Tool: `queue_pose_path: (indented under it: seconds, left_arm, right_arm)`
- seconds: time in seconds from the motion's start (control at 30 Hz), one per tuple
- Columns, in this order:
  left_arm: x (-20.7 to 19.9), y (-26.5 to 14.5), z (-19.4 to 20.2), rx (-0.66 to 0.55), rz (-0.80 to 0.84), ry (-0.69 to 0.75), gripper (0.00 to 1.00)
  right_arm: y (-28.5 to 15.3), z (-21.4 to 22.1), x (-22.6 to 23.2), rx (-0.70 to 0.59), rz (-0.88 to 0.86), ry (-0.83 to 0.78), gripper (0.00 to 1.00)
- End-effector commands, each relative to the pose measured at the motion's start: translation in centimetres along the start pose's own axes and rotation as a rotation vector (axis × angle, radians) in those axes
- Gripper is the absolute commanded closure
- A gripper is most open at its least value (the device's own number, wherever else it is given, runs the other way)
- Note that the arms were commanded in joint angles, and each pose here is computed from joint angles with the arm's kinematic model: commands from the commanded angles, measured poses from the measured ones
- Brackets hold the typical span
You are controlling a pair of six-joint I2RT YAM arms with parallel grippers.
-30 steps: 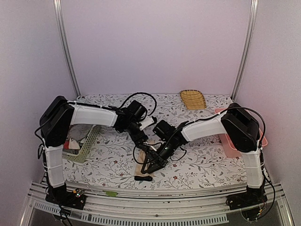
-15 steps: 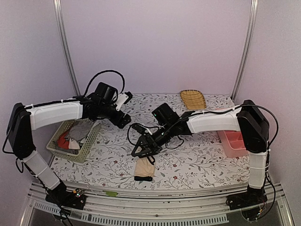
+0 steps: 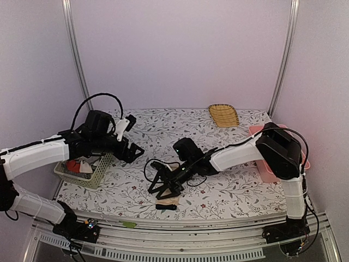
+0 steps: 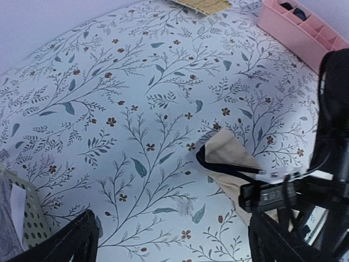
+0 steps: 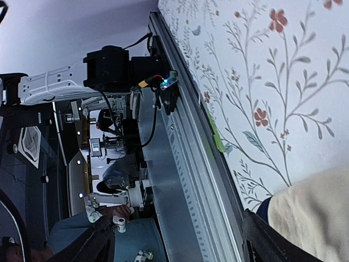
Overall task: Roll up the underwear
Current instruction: Smooth out the underwear at the corner of the board.
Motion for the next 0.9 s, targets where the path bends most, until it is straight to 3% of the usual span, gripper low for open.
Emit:
queue_pose_path:
  seconds: [0.0,0.17,0.43,0.57,0.7,0.87]
  left_arm:
    - [-2.5,-1.3,0.9,-0.052,0.181,0.015,0.04]
    - [-5.8,-2.7,3.2,-0.047,0.232,0.141,0.09]
    - [-8.5,-5.9,5.6,-0.179,0.272,0.379,0.24]
    - [-10.1,-5.3,7.3,-0.103,0.278,0.51,0.31]
    - [-12.0,-4.1,9.2,-0.047,0.266,0.665,0.36]
    - [-14.0,-2.5,11.2,0.0,0.269,0.812,0.4]
  right_arm:
    - [1.4,1.3,-5.7,0.024,0.019,0.165,0.2]
    - [1.3,1.7,-8.3,0.022,0.044,0.217,0.23]
    - [-1.2,0.8,-1.0,-0.054,0.007,0.099,0.3]
    - [-1.9,1.1,-0.2,-0.079,0.041,0.104,0.47]
    - [-1.6,1.9,-2.9,-0.079,0.139,0.157,0.69]
    - [-1.0,2.4,-5.8,-0.072,0.2,0.209,0.84]
Point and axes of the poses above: each gripper's point midway between its finger pads, its own y axis out along the fingers, its own x axis along the line the jaws close on, z = x × y, the point moved 7 cm from there along -y, back along the fingers
